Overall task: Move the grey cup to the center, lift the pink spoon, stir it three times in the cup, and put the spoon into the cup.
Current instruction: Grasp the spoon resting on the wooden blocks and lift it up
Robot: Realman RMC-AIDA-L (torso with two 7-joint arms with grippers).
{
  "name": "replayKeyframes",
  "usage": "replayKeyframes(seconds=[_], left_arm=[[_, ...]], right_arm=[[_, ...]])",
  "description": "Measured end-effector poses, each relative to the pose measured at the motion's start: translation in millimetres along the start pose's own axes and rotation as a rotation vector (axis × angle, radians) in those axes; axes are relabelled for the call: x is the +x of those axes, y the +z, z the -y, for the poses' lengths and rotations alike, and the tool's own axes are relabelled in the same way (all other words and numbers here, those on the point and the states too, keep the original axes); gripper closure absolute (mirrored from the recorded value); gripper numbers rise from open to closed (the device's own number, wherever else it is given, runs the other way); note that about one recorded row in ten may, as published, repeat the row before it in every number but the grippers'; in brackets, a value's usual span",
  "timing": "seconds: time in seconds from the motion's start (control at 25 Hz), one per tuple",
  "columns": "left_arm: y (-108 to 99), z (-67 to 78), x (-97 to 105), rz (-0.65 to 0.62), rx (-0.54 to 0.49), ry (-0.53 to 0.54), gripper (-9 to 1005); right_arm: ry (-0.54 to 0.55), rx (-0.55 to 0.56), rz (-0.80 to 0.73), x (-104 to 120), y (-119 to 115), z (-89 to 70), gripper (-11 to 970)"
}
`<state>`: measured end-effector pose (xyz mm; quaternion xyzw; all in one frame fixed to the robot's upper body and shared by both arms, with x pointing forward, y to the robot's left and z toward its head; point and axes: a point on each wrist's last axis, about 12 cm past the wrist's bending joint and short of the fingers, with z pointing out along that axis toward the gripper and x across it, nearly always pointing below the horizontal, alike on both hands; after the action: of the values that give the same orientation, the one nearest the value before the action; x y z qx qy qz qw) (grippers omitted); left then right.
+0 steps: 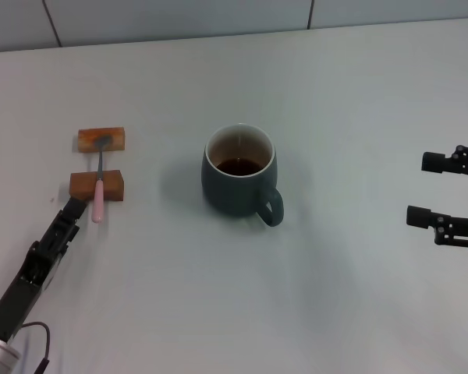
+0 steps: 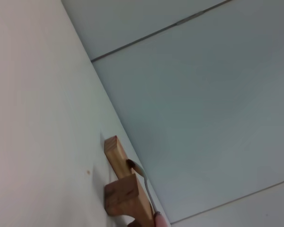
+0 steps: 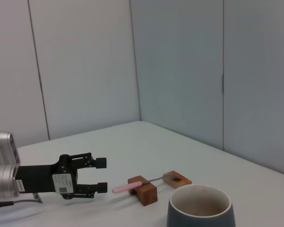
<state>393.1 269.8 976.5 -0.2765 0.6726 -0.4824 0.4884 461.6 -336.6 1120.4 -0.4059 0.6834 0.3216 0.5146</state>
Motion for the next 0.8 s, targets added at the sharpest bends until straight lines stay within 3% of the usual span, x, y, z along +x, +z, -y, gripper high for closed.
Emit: replayKeyframes(seconds=[0.8], left_arm=[[19,2.5,5,-0.057,-0.003,-0.042,237]], right_arm=[[0.014,-0.004,-0.021,3,-1,-1.7,166]])
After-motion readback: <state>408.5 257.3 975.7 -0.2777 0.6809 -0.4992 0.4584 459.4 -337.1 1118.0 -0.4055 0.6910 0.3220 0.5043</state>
